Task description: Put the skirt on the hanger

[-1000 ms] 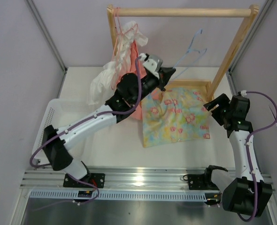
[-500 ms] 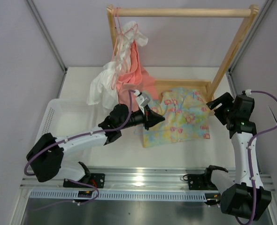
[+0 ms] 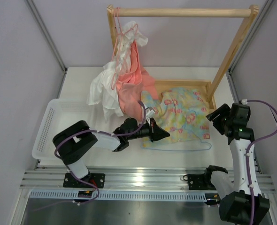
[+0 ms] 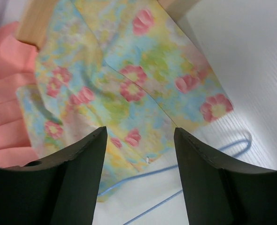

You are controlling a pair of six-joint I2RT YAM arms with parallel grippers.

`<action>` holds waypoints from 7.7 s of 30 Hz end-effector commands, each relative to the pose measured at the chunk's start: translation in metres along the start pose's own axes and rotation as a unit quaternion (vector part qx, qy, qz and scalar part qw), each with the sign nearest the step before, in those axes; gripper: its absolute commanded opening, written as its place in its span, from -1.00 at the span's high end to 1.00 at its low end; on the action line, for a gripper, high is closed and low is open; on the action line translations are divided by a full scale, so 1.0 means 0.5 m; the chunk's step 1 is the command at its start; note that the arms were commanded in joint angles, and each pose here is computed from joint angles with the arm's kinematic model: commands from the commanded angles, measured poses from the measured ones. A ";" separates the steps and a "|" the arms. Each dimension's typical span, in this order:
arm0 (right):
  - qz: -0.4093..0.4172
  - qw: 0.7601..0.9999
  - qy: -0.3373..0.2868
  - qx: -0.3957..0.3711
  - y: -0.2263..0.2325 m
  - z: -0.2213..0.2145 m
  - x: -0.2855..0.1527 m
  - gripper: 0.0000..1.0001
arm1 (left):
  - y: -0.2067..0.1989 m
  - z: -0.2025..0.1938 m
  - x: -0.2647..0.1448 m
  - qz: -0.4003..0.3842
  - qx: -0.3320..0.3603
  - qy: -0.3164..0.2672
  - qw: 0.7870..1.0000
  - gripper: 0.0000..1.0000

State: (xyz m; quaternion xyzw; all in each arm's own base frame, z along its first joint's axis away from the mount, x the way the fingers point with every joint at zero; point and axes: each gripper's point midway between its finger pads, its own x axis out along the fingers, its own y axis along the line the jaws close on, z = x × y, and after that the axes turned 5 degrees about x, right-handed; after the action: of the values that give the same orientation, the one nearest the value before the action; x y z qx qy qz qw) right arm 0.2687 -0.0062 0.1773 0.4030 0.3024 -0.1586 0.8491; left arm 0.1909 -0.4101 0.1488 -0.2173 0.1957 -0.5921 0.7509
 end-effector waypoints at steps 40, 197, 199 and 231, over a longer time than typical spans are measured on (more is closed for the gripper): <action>-0.174 0.983 0.063 0.006 -0.202 -0.126 0.170 0.09 | 0.127 -0.035 0.057 0.213 0.055 -0.058 0.974 1.00; -0.054 0.988 0.139 0.025 -0.058 -0.397 0.107 0.00 | 0.159 0.039 -0.017 0.353 0.325 -0.156 0.863 1.00; -0.055 0.989 0.138 0.023 -0.058 -0.399 0.110 0.04 | 0.159 0.039 -0.017 0.353 0.325 -0.155 0.864 1.00; -0.052 0.993 0.103 -0.034 -0.058 -0.248 0.038 1.00 | 0.172 0.033 -0.031 0.340 0.325 -0.160 0.868 1.00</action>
State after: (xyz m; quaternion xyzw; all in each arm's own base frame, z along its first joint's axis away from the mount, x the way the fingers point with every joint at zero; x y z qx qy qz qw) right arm 0.2121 0.0725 0.0701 0.3754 0.4174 -0.1694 0.8101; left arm 0.2630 -0.3727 0.0665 0.1206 0.0002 -0.2916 0.9489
